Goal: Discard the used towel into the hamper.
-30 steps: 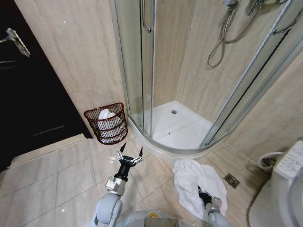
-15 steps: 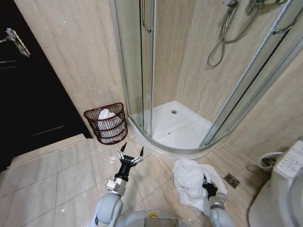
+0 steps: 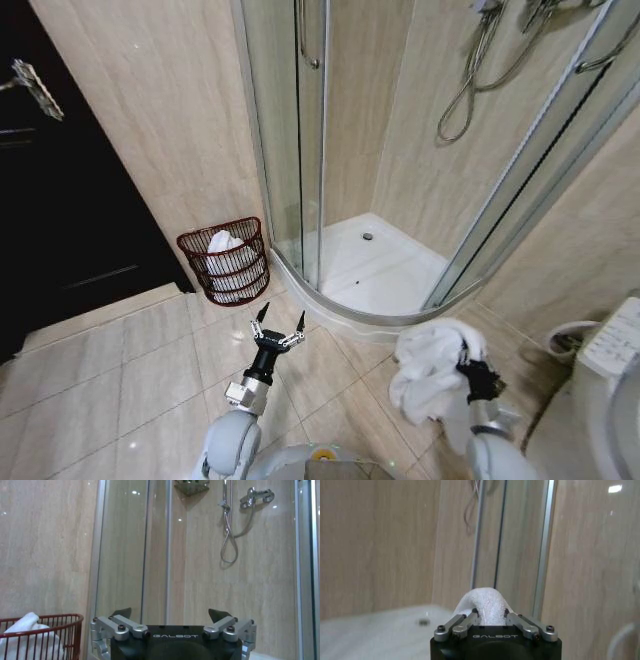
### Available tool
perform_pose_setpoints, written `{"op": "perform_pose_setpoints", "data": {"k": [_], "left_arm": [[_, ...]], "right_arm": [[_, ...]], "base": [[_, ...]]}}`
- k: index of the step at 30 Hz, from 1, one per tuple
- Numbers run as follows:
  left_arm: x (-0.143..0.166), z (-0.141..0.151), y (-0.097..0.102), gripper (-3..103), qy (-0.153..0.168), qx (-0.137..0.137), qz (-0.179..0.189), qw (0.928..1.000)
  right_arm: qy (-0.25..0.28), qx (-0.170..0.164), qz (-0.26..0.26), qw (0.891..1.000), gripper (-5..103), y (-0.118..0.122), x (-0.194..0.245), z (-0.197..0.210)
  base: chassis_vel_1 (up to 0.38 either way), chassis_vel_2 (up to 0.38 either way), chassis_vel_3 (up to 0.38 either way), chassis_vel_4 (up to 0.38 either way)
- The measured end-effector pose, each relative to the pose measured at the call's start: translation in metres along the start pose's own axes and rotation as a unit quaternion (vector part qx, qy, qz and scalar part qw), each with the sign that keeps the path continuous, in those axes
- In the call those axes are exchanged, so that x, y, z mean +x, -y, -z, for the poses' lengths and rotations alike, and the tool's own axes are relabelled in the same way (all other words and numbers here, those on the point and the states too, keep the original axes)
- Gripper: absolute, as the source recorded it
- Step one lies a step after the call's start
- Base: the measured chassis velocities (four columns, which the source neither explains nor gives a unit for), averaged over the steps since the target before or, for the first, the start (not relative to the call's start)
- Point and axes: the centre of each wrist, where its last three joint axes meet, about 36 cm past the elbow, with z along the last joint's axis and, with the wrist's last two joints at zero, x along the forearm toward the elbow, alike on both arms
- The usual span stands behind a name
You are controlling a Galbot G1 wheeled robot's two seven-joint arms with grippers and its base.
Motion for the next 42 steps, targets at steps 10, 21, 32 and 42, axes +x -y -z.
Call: {"op": "perform_pose_setpoints", "data": {"k": [10, 21, 32, 42], "left_arm": [[0.001, 0.001, -0.004, 100, 0.002, 0.007, 0.007, 1.0000], [0.003, 0.001, -0.006, 100, 0.006, 0.010, 0.012, 0.9999], [0.005, 0.006, -0.008, 100, 0.003, 0.015, 0.013, 0.9998], [0.005, 0.009, -0.013, 100, -0.001, 0.013, 0.016, 0.9998]], "right_arm": [[0.088, -0.011, 0.006, 0.996, 15, -0.025, 0.009, 0.115], [0.109, -0.009, 0.022, 0.994, 15, -0.048, 0.021, 0.166], [0.103, 0.012, 0.027, 0.994, 15, -0.061, 0.022, 0.157], [0.102, 0.016, 0.036, 0.994, 15, -0.068, 0.022, 0.154]], "base": [[0.000, 0.000, 0.000, 0.000], [0.000, 0.000, 0.000, 0.000], [0.000, 0.000, 0.000, 0.000], [0.000, 0.000, 0.000, 0.000]]}}
